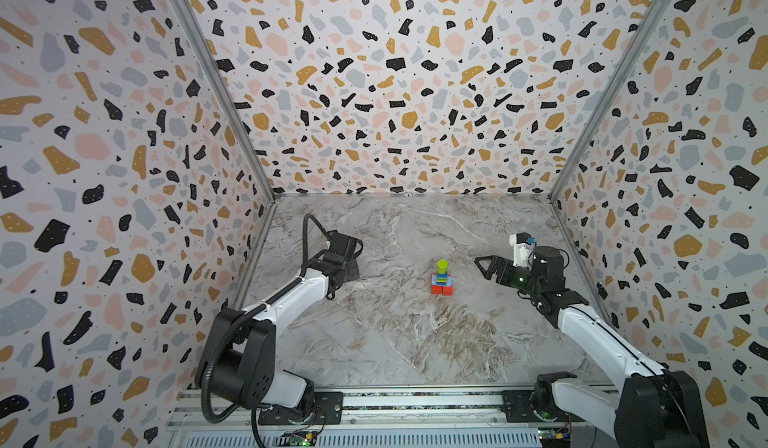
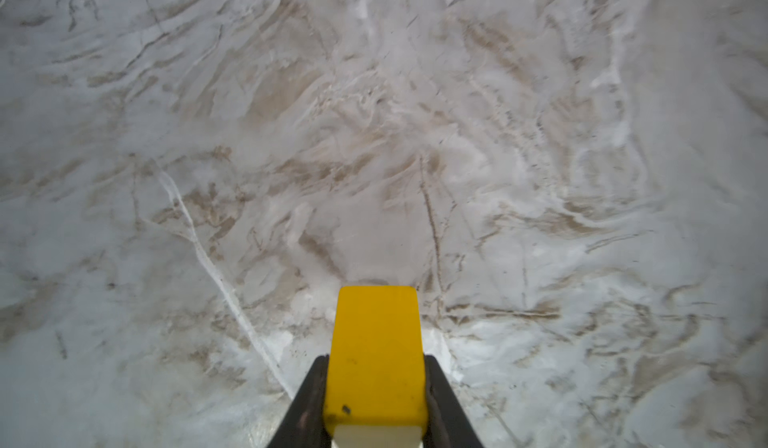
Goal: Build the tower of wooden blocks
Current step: 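Close the left gripper on the yellow wedge block, then lift the yellow wedge and carry it over the stack with the left gripper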
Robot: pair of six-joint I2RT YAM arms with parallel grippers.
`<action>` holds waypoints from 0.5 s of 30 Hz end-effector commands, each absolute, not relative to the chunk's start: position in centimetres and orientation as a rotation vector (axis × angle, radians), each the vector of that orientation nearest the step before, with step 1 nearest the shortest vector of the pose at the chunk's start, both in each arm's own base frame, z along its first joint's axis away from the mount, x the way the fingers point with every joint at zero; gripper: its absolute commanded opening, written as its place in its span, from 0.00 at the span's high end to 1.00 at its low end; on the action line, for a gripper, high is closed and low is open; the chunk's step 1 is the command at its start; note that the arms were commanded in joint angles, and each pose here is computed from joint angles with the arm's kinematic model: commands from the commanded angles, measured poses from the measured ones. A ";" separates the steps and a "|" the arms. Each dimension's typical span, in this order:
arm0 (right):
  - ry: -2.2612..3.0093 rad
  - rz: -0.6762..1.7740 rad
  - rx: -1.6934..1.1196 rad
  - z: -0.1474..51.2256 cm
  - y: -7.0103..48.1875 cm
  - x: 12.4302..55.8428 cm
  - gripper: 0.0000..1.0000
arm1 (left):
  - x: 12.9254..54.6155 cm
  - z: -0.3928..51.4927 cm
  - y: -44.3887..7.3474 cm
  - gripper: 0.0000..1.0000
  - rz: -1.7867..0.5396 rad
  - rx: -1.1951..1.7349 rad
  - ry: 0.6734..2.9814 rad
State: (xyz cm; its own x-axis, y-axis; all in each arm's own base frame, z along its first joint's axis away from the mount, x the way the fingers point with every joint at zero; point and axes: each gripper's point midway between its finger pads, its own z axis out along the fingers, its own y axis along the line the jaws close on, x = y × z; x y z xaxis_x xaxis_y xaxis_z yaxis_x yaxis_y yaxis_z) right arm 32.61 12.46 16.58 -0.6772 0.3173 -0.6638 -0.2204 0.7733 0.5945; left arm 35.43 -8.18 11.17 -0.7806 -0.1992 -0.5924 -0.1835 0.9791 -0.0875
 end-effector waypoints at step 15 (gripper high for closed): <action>2.129 0.874 0.072 17.1 12.7 32.6 0.01 | 33.8 24.9 -22.2 0.81 -0.224 0.302 2.417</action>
